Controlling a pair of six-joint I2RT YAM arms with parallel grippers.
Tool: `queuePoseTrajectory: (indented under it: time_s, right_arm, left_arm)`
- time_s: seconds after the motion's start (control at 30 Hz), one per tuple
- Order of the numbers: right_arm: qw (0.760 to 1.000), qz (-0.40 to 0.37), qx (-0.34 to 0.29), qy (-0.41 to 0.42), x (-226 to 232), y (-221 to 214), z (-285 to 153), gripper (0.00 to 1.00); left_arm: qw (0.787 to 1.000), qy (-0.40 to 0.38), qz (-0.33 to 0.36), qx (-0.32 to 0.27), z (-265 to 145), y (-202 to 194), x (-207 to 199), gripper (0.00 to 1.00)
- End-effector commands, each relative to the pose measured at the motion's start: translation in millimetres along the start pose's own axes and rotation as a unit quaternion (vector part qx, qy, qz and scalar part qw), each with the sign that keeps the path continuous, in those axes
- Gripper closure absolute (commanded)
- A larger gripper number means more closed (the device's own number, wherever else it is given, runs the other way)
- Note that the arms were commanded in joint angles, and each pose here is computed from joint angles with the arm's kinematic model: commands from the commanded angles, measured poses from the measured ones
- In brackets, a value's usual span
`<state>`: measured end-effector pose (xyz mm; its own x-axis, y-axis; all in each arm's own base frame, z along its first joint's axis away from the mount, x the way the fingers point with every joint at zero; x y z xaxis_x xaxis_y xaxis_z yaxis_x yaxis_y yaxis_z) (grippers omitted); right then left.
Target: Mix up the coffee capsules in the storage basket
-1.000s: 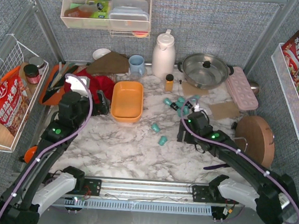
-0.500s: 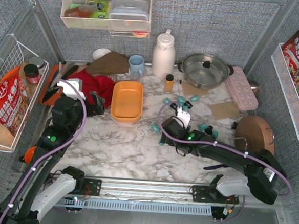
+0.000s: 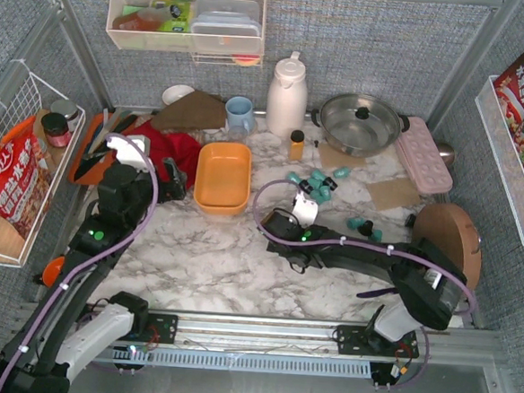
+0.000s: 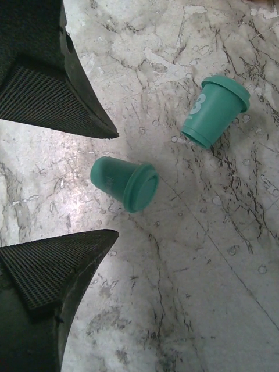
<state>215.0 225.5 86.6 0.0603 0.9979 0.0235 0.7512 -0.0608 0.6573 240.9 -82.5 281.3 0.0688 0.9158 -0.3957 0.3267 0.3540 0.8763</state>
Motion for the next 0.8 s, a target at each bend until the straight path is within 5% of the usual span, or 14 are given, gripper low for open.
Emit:
queuePoseTrajectory:
  time_s: [0.0,0.77]
  right_arm:
    - [1.0,0.005,-0.006,0.002,10,1,7,0.32]
    - [0.999,-0.003,0.009,-0.037,8,-13,21,0.51]
  left_arm:
    - [1.0,0.008,-0.003,0.003,4,2,0,0.01]
    - [1.0,0.003,-0.006,-0.003,1,3,-1,0.01]
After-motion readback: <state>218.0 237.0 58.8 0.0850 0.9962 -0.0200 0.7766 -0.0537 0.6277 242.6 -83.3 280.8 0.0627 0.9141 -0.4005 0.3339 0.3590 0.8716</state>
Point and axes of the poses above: each gripper's point midway between its finger pads, its own z axis out along the fingers, its own x axis along the line the jaws close on, y = z × x, the point moved 5 cm from there along -z, back along the fingers, and after that the axes turned 11 degrees about -z, right-handed, at the moved point
